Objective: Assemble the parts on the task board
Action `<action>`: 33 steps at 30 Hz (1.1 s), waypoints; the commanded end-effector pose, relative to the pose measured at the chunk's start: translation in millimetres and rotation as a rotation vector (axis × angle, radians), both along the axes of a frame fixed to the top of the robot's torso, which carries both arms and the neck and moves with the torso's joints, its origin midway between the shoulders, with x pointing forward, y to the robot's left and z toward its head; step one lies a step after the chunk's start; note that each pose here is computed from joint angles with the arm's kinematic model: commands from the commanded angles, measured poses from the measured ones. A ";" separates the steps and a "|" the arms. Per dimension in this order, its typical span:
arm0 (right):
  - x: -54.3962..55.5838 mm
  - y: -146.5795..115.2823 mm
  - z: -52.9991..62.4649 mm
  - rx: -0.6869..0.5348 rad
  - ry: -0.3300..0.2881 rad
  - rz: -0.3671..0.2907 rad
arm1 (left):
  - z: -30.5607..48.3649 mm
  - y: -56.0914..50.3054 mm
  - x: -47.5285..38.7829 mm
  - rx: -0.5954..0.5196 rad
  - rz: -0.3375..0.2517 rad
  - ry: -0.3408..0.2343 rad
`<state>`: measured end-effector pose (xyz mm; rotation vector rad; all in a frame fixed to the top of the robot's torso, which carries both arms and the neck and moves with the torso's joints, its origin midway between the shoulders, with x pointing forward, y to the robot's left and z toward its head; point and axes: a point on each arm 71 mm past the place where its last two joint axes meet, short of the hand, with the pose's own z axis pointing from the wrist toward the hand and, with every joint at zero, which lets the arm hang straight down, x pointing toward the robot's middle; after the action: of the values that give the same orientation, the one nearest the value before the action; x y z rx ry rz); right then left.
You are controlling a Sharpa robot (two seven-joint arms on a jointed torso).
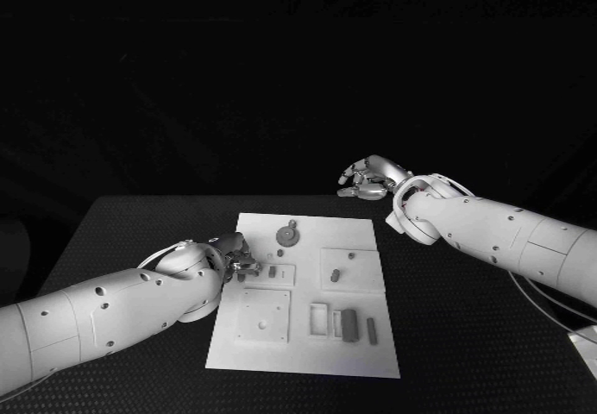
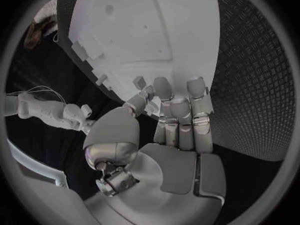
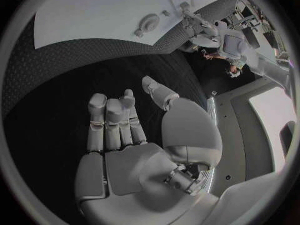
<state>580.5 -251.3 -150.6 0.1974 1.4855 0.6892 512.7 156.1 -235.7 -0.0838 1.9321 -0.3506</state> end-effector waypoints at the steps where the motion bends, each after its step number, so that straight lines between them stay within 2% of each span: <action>1: -0.4 1.5 -0.3 -0.003 0.003 0.016 | -2.1 -3.6 -1.9 0.021 -0.032 -0.016; 9: -0.5 1.9 -0.4 -0.003 0.004 0.018 | -6.5 -4.4 -4.6 0.058 -0.052 -0.019; 16: -0.9 2.0 -0.4 -0.003 0.006 0.020 | -10.2 -4.9 -8.4 0.077 -0.065 0.003; 33: -1.1 2.3 -0.5 -0.003 0.007 0.021 | -11.6 -6.3 -10.3 0.087 -0.076 0.023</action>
<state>580.0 -250.6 -150.7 0.1952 1.4892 0.6927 509.0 153.8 -236.7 0.0001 1.9054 -0.3239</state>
